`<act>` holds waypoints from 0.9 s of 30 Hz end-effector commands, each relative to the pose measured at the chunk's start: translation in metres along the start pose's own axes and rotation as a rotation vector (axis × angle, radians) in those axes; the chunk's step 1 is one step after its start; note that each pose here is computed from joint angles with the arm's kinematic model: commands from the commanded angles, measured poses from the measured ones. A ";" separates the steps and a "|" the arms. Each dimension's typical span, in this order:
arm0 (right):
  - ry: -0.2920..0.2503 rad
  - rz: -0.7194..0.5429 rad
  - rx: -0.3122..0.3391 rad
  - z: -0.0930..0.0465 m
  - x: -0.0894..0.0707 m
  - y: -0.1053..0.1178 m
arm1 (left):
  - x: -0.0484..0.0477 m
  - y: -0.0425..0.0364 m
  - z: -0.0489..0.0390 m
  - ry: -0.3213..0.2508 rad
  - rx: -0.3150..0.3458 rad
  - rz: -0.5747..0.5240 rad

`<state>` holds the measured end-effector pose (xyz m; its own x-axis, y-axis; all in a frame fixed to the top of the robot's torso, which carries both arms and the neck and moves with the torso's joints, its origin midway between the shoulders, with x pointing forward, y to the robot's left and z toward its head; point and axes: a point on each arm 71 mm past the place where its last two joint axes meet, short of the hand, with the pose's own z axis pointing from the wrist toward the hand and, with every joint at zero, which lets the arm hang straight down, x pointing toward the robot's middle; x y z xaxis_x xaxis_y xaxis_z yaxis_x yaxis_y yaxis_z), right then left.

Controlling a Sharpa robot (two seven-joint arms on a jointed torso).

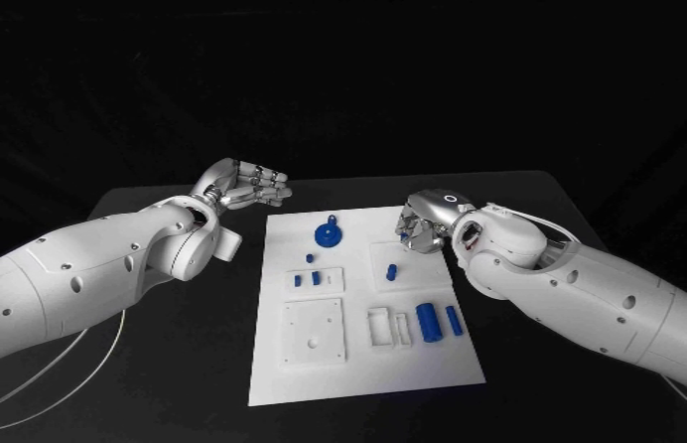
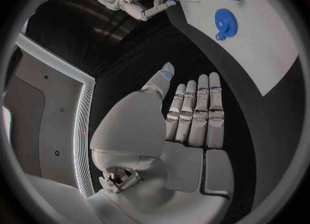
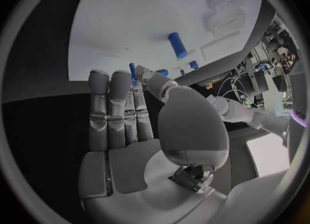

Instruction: Assemble the parts on the task board

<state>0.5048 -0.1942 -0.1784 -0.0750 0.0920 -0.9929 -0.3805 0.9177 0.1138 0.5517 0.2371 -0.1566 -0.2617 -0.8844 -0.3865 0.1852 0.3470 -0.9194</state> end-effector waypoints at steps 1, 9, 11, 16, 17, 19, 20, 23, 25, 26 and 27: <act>-0.006 0.076 -0.020 -0.001 -0.004 0.005 | 0.0009 -0.0018 0.0009 0.008 0.010 -0.011; -0.044 0.128 -0.094 -0.004 -0.014 0.027 | 0.0018 -0.0021 0.0010 0.010 0.010 -0.012; -0.049 0.139 -0.118 -0.006 -0.014 0.035 | 0.0027 -0.0026 0.0011 0.011 0.011 -0.013; -0.062 0.146 -0.173 -0.010 -0.015 0.055 | 0.0057 -0.0043 0.0015 0.012 0.018 -0.016; -0.064 0.146 -0.181 -0.011 -0.015 0.058 | 0.0062 -0.0046 0.0016 0.012 0.018 -0.017; -0.068 0.140 -0.201 -0.012 -0.014 0.066 | 0.0073 -0.0051 0.0018 0.012 0.020 -0.018; -0.068 0.134 -0.217 -0.014 -0.012 0.073 | 0.0083 -0.0056 0.0022 0.011 0.021 -0.018; -0.062 0.119 -0.245 -0.016 -0.007 0.084 | 0.0100 -0.0064 0.0029 0.011 0.023 -0.020; -0.053 0.107 -0.263 -0.017 -0.002 0.092 | 0.0111 -0.0068 0.0034 0.011 0.024 -0.020; -0.050 0.102 -0.270 -0.018 0.000 0.095 | 0.0116 -0.0070 0.0037 0.011 0.024 -0.021; -0.046 0.096 -0.278 -0.018 0.003 0.099 | 0.0123 -0.0073 0.0041 0.011 0.024 -0.021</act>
<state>0.4532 -0.1153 -0.1701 -0.1203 0.2246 -0.9670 -0.5851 0.7709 0.2519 0.5509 0.2249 -0.1565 -0.2804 -0.8827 -0.3771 0.1909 0.3337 -0.9231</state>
